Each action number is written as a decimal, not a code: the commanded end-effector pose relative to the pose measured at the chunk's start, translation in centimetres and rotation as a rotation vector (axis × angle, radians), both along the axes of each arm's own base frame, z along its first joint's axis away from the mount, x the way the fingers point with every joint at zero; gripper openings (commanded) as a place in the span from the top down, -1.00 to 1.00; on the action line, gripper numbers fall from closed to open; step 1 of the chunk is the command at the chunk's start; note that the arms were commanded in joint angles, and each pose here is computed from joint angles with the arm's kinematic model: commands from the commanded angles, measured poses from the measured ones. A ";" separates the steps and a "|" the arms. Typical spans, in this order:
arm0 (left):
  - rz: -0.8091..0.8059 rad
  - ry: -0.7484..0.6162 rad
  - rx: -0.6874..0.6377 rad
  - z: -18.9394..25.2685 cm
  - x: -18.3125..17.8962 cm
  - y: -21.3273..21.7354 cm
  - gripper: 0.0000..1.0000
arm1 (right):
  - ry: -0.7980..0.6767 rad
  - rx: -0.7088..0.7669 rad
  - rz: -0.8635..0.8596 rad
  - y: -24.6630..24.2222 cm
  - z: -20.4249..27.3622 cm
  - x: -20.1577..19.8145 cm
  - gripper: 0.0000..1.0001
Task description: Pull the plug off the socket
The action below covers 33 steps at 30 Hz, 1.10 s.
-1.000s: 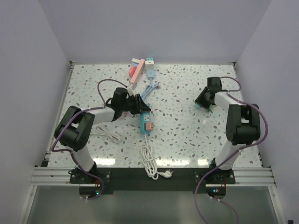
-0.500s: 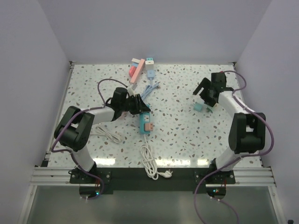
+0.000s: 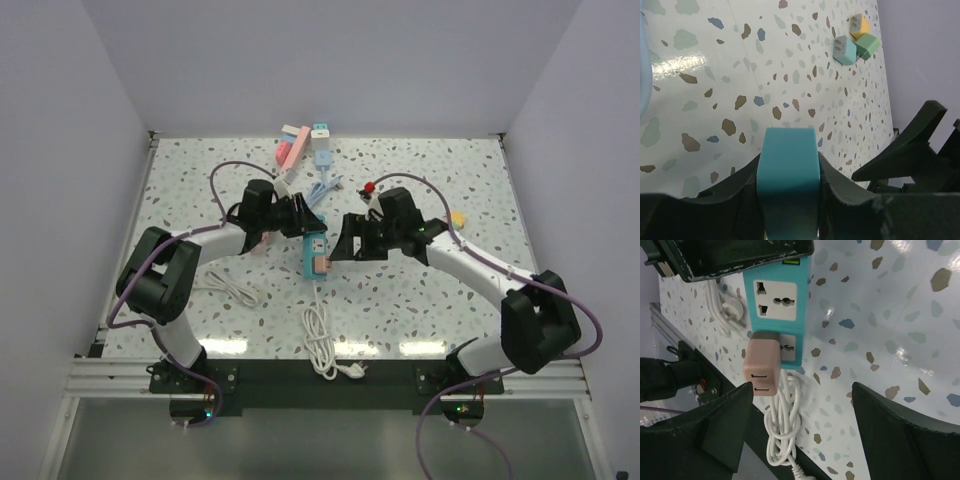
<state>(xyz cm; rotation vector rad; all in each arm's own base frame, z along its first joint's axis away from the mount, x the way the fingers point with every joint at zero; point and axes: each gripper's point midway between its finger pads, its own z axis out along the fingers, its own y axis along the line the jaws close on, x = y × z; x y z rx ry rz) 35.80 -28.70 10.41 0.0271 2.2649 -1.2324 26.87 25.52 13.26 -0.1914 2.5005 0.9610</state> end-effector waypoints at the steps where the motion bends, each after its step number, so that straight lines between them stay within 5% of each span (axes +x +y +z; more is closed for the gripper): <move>1: -0.020 -0.066 -0.074 3.2 0.7 -1.0 1.00 | -0.046 0.027 0.061 2.2 0.7 0.0 -0.65; 20: -0.002 -0.057 -0.085 3.1 -0.4 -0.7 1.00 | 0.008 -0.043 0.164 6.5 -2.0 -1.5 -0.33; 24: -0.020 -0.061 -0.093 3.4 -0.7 -1.1 1.00 | 0.051 -0.043 0.192 7.3 -4.0 -1.5 0.19; 26: -0.029 -0.062 -0.091 3.2 -0.8 -1.1 1.00 | 0.068 -0.025 0.215 7.7 -3.8 -1.7 0.69; 28: -0.035 -0.065 -0.071 2.7 -0.9 -1.0 1.00 | 0.071 -0.016 0.227 7.7 -3.2 -2.1 0.96; 33: -0.040 -0.040 0.045 -0.9 -1.2 0.1 1.00 | 0.000 -0.033 0.236 5.8 0.7 -2.2 1.00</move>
